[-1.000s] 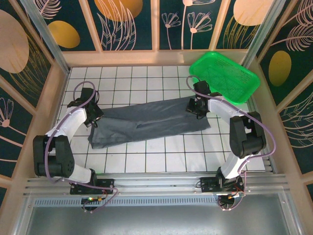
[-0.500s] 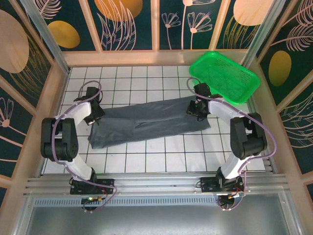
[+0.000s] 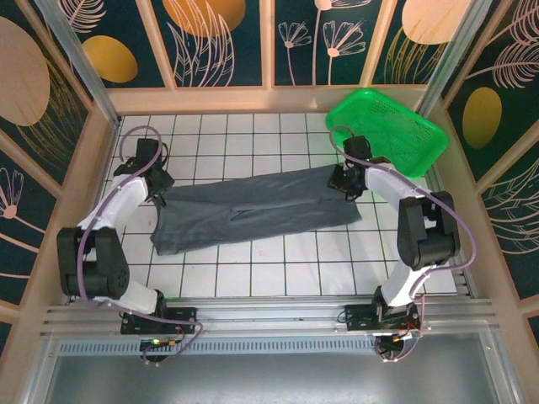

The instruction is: Fold and stack the t-shirts

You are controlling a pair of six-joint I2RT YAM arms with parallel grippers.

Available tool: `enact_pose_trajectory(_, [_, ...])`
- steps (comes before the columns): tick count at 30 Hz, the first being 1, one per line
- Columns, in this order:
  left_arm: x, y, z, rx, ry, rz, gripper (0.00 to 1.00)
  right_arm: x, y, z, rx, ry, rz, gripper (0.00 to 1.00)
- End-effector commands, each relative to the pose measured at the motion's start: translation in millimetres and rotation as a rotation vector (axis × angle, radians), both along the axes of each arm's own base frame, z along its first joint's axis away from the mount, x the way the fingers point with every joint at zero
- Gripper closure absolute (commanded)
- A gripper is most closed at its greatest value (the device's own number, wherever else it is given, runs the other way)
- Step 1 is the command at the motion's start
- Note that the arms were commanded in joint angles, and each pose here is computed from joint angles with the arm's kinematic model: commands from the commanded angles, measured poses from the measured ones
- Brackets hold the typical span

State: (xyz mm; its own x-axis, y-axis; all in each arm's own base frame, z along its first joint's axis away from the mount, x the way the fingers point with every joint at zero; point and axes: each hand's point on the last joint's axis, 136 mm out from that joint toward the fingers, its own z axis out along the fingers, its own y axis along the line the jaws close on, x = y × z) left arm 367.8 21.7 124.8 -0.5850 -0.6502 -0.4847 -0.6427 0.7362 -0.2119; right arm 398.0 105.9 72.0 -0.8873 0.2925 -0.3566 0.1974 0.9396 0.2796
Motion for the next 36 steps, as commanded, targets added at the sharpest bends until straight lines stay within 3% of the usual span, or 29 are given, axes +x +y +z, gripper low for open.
enact_pose_trajectory(1, [-17.9, -45.9, -25.1, -0.251, 0.030, 0.011, 0.63, 18.1, 2.1, -9.0, -0.025, -0.004, 0.042, 0.64])
enact_pose_trajectory(4, [-23.7, -73.9, -45.9, -0.384, 0.041, 0.032, 0.67, 29.7, 2.1, -19.6, -0.048, 0.006, 0.052, 0.64])
enact_pose_trajectory(8, [-24.4, -89.9, -73.5, -0.471, 0.076, 0.064, 0.69, 36.4, -3.7, -35.2, -0.103, 0.034, 0.053, 0.65])
enact_pose_trajectory(12, [-20.9, -86.1, -101.7, -0.443, 0.134, 0.088, 0.70, 24.8, -16.2, -56.8, -0.170, 0.109, 0.033, 0.67])
enact_pose_trajectory(16, [-1.3, -71.9, -124.1, -0.371, 0.184, 0.095, 0.71, -7.8, -29.7, -74.9, -0.202, 0.214, -0.029, 0.69])
enact_pose_trajectory(19, [37.9, -64.8, -126.4, -0.341, 0.177, 0.077, 0.71, -43.0, -30.9, -80.4, -0.165, 0.277, -0.088, 0.70])
enact_pose_trajectory(27, [179.7, -79.2, -120.9, -0.349, 0.072, -0.007, 0.70, -147.3, 1.3, -82.0, -0.075, 0.393, -0.132, 0.70])
enact_pose_trajectory(33, [244.2, -125.8, -117.2, -0.485, -0.020, -0.097, 0.69, -202.0, 39.0, -90.0, -0.035, 0.495, -0.060, 0.70])
enact_pose_trajectory(36, [254.6, -162.6, -121.5, -0.522, -0.026, -0.162, 0.68, -230.3, 61.7, -94.7, -0.036, 0.549, 0.029, 0.69])
